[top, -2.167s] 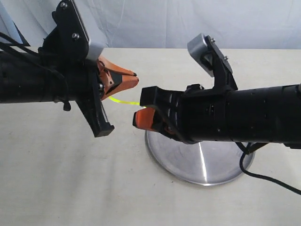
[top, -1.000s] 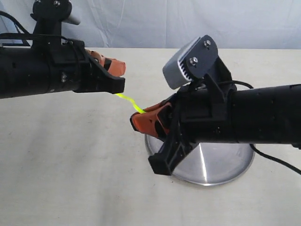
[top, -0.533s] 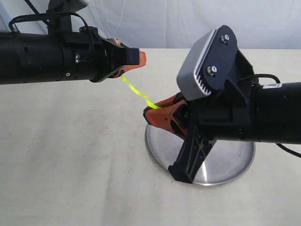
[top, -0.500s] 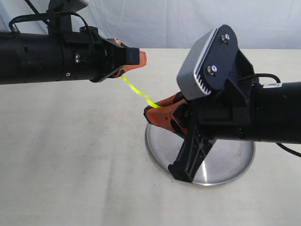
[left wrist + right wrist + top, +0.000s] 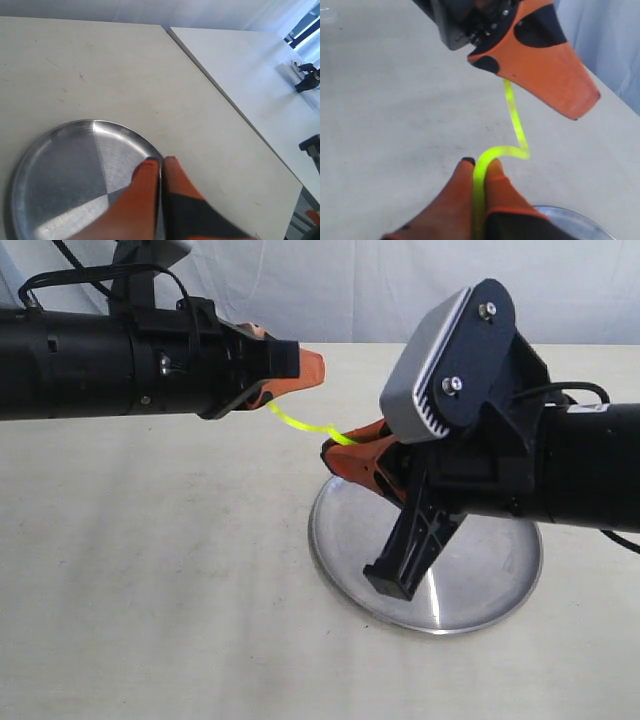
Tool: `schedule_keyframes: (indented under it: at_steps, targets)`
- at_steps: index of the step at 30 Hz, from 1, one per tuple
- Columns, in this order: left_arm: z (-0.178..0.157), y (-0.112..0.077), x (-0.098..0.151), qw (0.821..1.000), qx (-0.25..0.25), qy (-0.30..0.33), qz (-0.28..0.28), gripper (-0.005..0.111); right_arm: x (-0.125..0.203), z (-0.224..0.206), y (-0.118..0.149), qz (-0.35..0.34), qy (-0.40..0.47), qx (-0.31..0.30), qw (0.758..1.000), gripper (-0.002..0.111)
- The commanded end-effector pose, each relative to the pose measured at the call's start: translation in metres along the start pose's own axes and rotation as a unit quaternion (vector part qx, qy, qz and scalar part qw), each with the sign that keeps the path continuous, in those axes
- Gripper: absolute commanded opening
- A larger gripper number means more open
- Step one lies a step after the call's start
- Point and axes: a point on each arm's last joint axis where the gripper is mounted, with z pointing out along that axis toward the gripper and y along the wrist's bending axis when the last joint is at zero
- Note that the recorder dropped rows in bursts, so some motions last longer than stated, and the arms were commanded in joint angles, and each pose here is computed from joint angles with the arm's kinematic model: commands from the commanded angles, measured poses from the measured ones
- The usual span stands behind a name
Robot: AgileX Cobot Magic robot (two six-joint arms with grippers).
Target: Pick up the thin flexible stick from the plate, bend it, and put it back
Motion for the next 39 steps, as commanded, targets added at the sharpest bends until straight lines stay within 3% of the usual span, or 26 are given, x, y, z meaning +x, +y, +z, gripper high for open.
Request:
schedule_keyframes:
  at_steps: [1,21,39]
  targets:
    - [-0.0002,-0.0143,0.0021,0.998,0.063,0.015,-0.009,0.000,-0.0018,-0.0005,-0.0038,-0.008,-0.003,0.020,1.000,-0.001]
    - [-0.0005,-0.0165,0.0021,0.997,0.074,0.017,-0.008,0.000,-0.0014,0.0004,0.0022,-0.024,-0.002,-0.013,1.000,-0.001]
    - [-0.0008,-0.0187,0.0013,0.996,0.083,0.018,-0.007,0.000,0.0026,0.0065,0.0037,-0.117,0.006,-0.028,0.993,-0.001]
